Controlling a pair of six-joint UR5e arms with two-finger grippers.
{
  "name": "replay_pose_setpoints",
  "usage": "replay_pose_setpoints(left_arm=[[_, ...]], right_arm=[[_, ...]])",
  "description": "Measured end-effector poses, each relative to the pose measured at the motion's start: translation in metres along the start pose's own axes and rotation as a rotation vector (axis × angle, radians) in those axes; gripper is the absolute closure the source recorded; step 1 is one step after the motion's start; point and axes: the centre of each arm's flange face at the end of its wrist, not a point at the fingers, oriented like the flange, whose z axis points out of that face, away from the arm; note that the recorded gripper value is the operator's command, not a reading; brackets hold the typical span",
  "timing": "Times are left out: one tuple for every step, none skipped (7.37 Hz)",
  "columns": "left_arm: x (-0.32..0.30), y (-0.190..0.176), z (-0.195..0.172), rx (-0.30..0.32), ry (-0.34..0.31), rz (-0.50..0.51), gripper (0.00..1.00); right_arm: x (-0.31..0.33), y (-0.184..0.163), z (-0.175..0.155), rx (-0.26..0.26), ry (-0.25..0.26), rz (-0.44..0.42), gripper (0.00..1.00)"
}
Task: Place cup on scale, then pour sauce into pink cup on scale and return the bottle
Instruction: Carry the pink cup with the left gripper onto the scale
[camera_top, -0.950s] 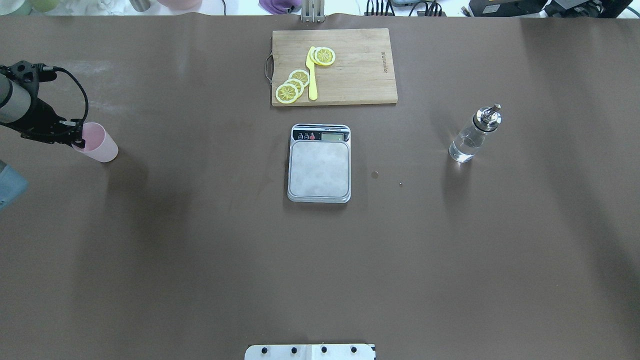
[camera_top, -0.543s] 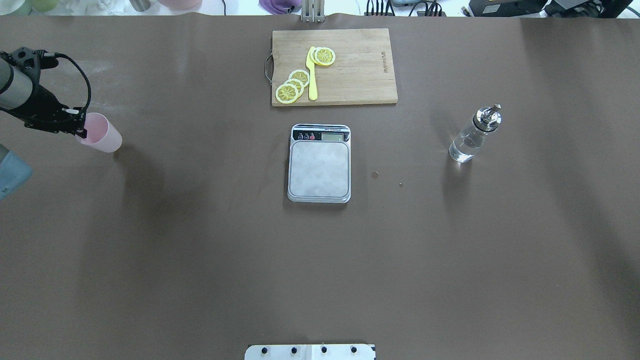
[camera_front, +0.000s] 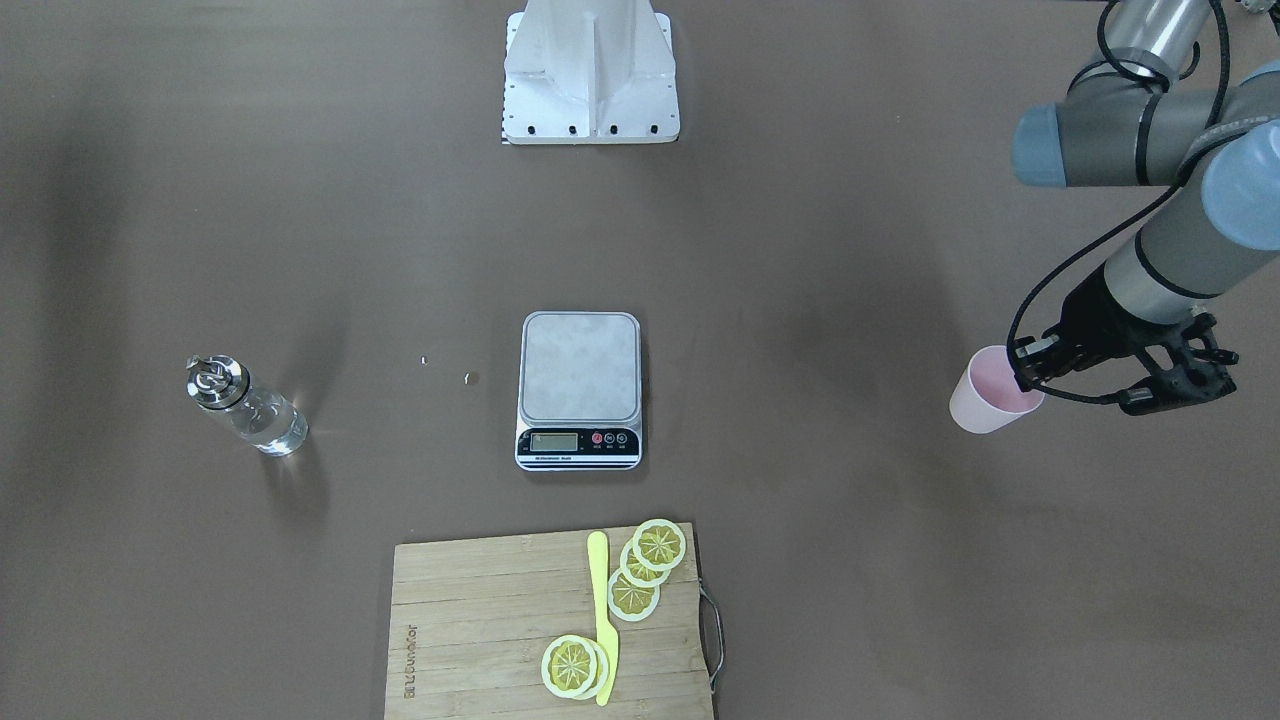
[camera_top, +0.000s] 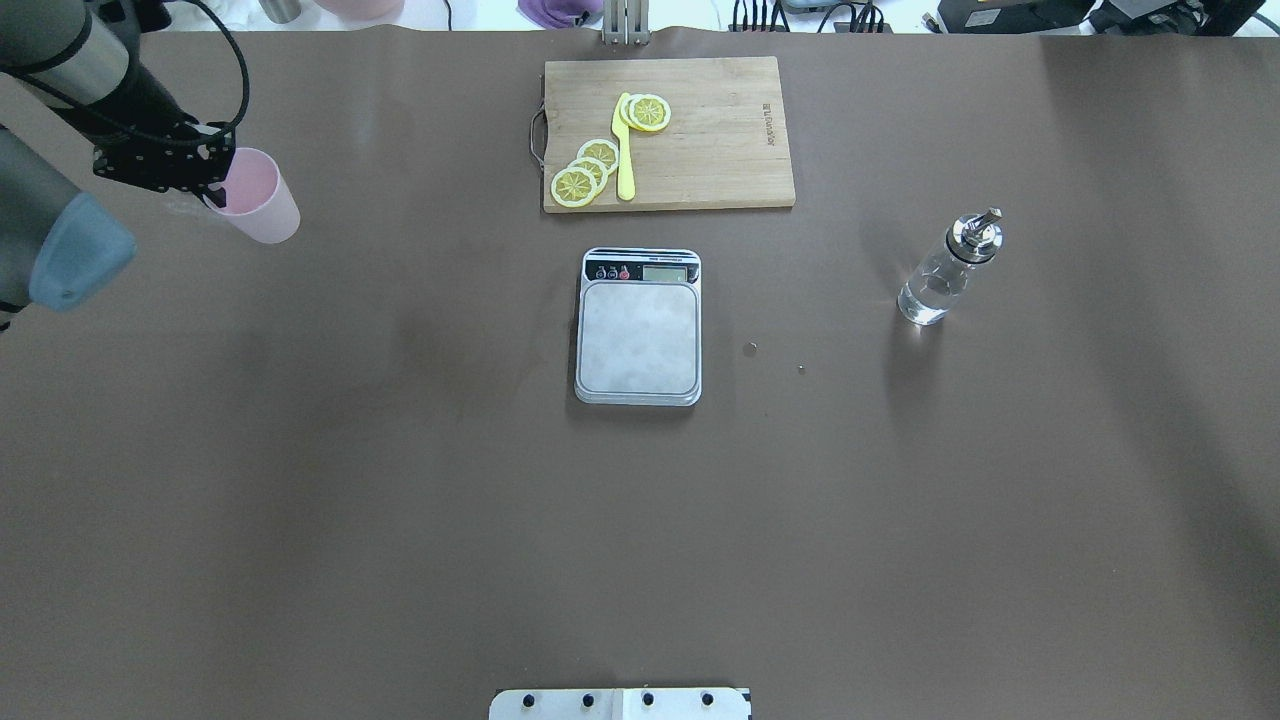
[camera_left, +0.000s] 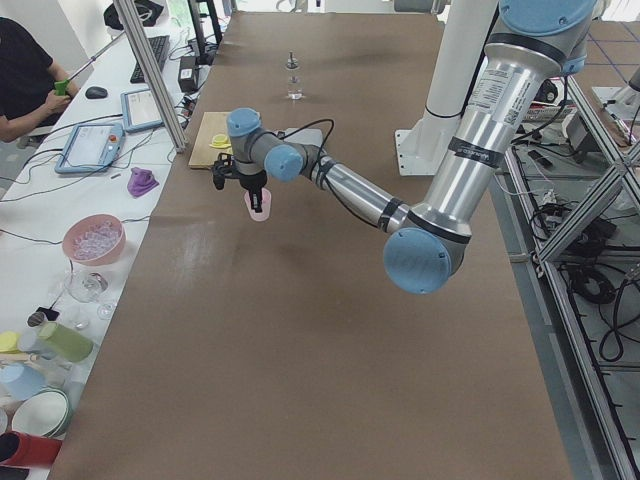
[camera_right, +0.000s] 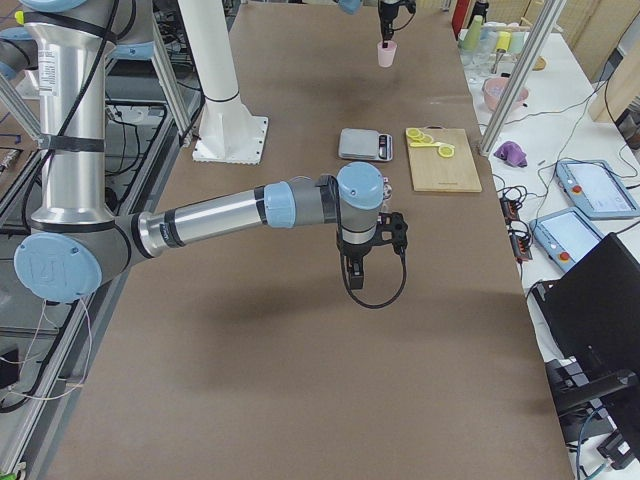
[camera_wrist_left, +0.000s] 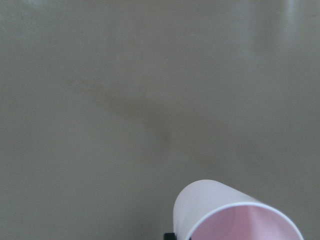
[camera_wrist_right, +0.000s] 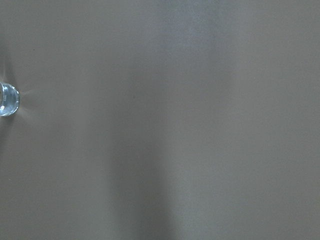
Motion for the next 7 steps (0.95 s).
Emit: replay_pose_setpoints(left_arm=[[0.04, 0.014, -0.003, -0.013, 0.019, -0.051, 1.0], [0.08, 0.034, 0.001, -0.035, 0.035, -0.093, 1.0], [0.114, 0.053, 0.003, -0.055, 0.051, -0.13, 1.0], [0.144, 0.072, 0.006, -0.077, 0.065, -0.167, 1.0], [0.173, 0.091, 0.006, -0.093, 0.085, -0.204, 1.0], [0.196, 0.104, 0.004, -0.104, 0.109, -0.233, 1.0], [0.218, 0.114, 0.006, -0.1, 0.121, -0.253, 1.0]], right_arm=[[-0.002, -0.001, -0.001, 0.004, -0.001, 0.008, 0.0], [-0.005, -0.002, -0.002, 0.008, -0.003, 0.011, 0.0], [-0.01, -0.003, -0.004, 0.01, -0.007, 0.014, 0.0], [-0.014, -0.002, -0.005, 0.012, -0.013, 0.02, 0.0], [-0.017, -0.001, -0.005, 0.012, -0.017, 0.022, 0.0], [-0.018, -0.001, -0.005, 0.011, -0.018, 0.024, 0.0], [-0.019, -0.001, -0.005, 0.011, -0.018, 0.022, 0.0]])
